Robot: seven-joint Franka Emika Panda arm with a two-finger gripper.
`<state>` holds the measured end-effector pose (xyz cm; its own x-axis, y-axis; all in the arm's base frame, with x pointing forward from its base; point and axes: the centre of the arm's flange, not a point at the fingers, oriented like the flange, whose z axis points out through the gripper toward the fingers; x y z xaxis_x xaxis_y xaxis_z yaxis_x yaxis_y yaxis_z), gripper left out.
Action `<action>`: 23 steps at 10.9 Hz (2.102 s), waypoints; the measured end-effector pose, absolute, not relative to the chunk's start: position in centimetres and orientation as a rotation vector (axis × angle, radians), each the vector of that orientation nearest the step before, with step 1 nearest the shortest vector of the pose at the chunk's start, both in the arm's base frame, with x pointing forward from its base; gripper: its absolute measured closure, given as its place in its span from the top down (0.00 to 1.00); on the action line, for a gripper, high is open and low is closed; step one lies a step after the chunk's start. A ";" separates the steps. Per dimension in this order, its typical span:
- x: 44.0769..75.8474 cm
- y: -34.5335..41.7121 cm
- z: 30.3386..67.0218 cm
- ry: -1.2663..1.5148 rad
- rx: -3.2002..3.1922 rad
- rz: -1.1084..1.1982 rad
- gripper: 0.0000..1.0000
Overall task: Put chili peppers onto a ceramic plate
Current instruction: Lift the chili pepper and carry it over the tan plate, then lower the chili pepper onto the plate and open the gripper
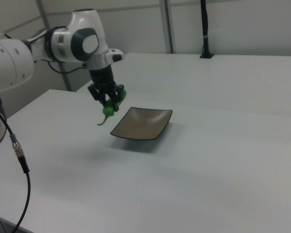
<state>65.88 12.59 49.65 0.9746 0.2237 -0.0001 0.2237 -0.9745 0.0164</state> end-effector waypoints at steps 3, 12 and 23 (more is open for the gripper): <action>69.5 10.6 46.2 0.293 3.118 0.175 0.44; 73.8 10.6 37.9 0.270 3.109 0.411 0.44; 74.5 11.0 35.4 0.265 3.107 0.466 0.45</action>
<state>74.52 11.04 35.42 0.9421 0.1640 0.2924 0.1674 -0.9858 0.0133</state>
